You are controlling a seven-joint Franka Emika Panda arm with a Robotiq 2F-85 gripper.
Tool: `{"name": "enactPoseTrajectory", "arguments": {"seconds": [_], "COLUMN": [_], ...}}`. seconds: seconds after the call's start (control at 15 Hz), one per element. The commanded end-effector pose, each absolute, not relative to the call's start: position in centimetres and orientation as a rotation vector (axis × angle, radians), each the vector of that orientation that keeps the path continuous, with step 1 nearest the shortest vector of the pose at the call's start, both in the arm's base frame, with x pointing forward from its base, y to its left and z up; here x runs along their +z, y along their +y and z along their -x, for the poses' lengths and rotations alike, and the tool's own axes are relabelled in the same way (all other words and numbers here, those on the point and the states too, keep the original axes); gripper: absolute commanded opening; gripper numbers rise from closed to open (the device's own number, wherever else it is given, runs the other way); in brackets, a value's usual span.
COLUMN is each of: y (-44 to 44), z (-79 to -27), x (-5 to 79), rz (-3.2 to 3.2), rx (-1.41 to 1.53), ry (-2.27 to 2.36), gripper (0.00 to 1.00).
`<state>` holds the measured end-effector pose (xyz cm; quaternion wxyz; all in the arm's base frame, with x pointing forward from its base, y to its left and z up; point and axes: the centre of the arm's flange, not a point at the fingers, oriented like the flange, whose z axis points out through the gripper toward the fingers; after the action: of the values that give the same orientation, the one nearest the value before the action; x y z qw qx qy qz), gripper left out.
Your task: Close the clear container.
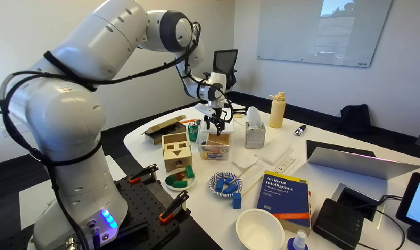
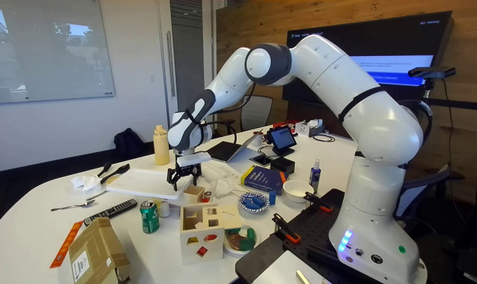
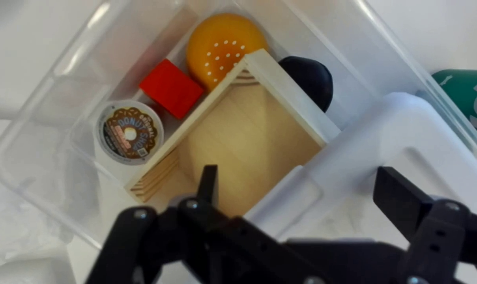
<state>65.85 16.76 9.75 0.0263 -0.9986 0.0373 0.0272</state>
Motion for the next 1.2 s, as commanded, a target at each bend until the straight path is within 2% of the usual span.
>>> {"name": "enactPoseTrajectory", "arguments": {"seconds": [0.0, 1.13], "y": [16.1, 11.2], "z": [-63.4, -55.0], "x": [10.4, 12.1], "rz": [3.105, 3.141], "rx": [0.132, 0.361], "ry": [0.173, 0.311], "gripper": [1.00, 1.00]}}
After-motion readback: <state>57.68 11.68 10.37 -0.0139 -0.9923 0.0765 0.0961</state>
